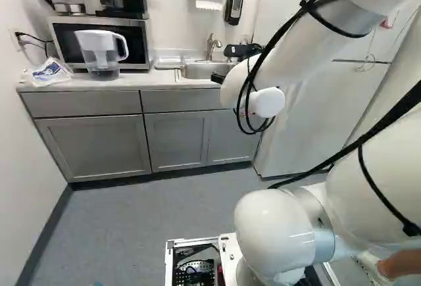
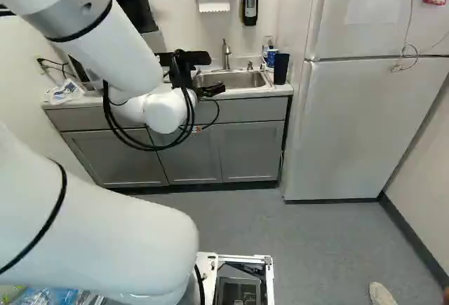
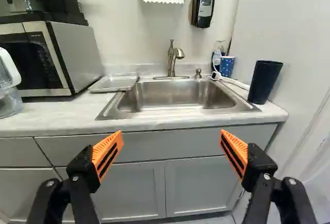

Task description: Rinse the cup and place it in the tray

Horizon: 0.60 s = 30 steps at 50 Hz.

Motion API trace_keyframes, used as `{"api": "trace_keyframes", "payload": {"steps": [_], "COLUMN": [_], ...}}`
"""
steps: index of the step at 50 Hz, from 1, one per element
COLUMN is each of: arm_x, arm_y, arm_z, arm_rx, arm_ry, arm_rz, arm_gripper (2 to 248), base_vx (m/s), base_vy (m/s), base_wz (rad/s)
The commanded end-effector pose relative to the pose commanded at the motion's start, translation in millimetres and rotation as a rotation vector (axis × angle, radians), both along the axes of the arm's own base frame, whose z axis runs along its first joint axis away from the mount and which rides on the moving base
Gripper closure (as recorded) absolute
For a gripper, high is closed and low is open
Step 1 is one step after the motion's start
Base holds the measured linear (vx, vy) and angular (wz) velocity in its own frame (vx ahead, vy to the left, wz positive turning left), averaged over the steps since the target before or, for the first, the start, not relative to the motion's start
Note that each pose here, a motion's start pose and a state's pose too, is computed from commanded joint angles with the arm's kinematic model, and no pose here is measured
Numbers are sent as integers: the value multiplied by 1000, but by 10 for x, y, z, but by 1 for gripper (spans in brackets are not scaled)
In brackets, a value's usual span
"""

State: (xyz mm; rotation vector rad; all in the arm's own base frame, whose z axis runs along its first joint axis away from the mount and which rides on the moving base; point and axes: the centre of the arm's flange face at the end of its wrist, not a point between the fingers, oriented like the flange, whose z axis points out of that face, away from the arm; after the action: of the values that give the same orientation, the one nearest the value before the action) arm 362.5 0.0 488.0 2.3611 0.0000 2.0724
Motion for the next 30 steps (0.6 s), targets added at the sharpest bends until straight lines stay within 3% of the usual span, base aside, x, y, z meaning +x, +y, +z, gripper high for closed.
{"api": "trace_keyframes", "payload": {"steps": [30], "arm_x": [193], "arm_y": [0], "arm_z": [259], "arm_rx": [0], "arm_ry": [10], "arm_rz": [0], "arm_gripper": [3], "base_vx": [0], "base_vy": [0], "base_wz": [0]}}
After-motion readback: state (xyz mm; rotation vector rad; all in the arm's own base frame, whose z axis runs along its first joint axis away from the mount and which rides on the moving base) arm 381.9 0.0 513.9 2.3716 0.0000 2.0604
